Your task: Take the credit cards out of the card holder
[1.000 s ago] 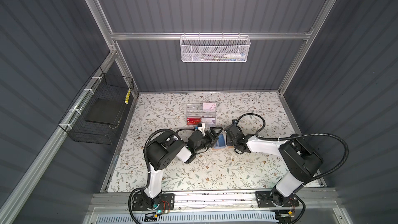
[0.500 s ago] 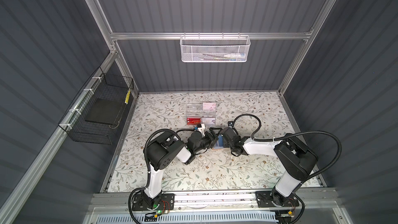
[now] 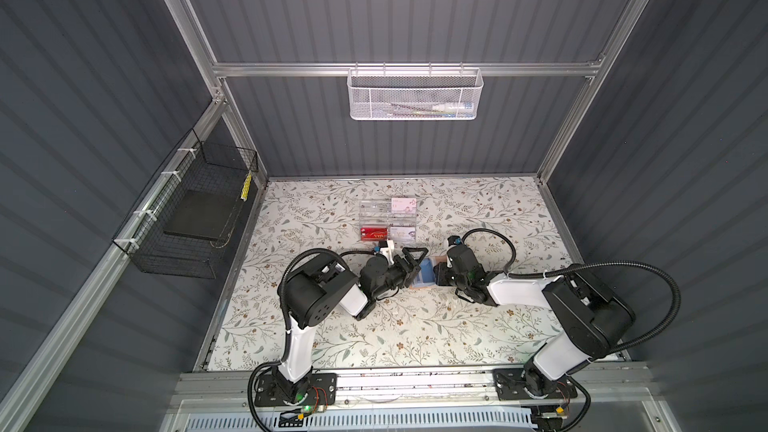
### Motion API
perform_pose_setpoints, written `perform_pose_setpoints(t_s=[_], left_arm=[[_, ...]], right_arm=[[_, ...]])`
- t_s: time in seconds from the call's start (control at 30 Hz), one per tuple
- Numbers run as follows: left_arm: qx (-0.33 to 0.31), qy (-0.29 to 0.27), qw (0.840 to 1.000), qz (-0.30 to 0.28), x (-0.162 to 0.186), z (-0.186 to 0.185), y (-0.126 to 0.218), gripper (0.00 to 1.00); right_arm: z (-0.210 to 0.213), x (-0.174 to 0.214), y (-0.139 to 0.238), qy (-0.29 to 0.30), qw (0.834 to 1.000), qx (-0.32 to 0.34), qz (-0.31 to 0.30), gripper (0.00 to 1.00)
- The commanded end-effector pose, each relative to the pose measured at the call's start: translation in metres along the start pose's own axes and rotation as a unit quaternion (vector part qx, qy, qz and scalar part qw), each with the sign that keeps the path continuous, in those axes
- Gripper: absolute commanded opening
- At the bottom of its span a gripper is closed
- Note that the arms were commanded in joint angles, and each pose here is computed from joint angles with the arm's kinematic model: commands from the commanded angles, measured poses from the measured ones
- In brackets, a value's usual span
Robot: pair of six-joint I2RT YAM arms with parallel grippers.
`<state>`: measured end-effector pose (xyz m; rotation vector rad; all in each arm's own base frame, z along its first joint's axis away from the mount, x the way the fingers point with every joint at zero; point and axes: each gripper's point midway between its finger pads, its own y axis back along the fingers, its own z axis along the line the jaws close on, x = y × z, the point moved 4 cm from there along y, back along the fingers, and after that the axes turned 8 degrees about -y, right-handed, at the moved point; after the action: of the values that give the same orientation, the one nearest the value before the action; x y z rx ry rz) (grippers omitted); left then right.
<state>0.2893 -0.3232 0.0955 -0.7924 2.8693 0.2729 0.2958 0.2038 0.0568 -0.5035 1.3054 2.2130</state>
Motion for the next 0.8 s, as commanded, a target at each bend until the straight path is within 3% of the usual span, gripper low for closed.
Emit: perform_pose_setpoints(t_s=[0.0, 0.33, 0.77], left_arm=[[-0.111, 0.029, 0.993, 0.032, 0.021, 0.063, 0.011, 1.0], [-0.117, 0.029, 0.992, 0.036, 0.022, 0.067, 0.011, 1.0], [-0.125, 0.029, 0.991, 0.038, 0.025, 0.073, 0.014, 1.0]], right_arm=[[0.01, 0.012, 0.001, -0.018, 0.997, -0.072, 0.035, 0.24], [0.005, 0.01, 0.005, -0.092, 0.976, -0.194, 0.044, 0.26], [-0.001, 0.008, 0.006, -0.133, 0.956, -0.257, 0.043, 0.27]])
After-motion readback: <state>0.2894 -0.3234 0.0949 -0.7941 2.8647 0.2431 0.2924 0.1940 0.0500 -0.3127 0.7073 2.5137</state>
